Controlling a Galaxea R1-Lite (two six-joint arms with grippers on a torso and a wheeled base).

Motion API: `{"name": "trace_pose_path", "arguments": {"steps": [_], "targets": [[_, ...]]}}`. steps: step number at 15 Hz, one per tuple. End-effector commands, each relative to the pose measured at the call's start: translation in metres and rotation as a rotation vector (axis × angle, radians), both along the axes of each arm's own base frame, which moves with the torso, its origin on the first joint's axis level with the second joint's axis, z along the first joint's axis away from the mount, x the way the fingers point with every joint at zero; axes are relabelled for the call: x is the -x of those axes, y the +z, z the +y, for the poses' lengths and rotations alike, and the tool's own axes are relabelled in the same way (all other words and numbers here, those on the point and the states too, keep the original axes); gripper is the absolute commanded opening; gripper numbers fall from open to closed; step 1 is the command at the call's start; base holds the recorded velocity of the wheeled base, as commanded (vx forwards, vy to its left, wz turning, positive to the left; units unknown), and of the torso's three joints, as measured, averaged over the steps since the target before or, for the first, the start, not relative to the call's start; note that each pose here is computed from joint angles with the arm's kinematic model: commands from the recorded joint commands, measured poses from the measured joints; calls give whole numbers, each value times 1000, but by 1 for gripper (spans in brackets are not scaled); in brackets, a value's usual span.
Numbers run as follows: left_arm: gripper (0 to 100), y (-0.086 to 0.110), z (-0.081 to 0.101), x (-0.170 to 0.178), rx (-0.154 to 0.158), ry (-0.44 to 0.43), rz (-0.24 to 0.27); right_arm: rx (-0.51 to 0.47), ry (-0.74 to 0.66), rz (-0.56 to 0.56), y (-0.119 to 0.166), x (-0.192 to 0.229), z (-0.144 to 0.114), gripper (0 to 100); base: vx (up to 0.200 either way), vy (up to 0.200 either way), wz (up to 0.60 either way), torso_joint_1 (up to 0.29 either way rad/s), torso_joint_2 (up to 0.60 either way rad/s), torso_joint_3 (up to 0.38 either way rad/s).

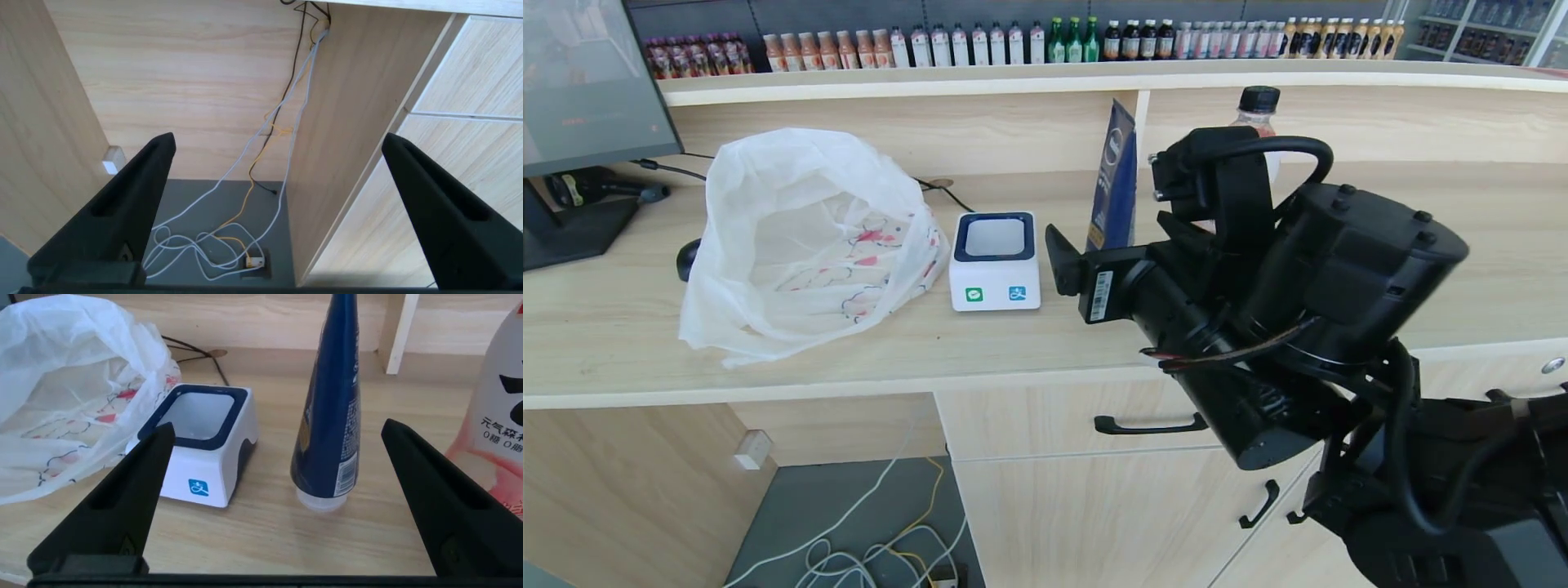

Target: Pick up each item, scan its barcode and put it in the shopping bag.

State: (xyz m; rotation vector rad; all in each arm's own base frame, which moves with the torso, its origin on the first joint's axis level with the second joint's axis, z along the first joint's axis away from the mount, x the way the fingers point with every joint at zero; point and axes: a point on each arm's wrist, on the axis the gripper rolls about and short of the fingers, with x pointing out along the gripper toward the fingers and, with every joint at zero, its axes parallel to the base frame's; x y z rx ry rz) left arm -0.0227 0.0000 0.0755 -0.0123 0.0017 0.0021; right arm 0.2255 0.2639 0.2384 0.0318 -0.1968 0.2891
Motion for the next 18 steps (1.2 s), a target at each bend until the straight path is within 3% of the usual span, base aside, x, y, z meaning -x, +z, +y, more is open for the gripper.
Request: {"name": "trace_pose_path", "arguments": {"steps": [1,6,18], "targets": [[100,0,0,0,0,1,0,9,-6,8,-6,-7,4,100,0,0,0,0,0,0],[100,0,0,0,0,1,0,10,-35,7,-7,-18,-3,100,0,0,0,0,0,0],[100,0,0,0,0,1,0,13,-75,7,-18,-52,6,100,0,0,0,0,0,0]]}}
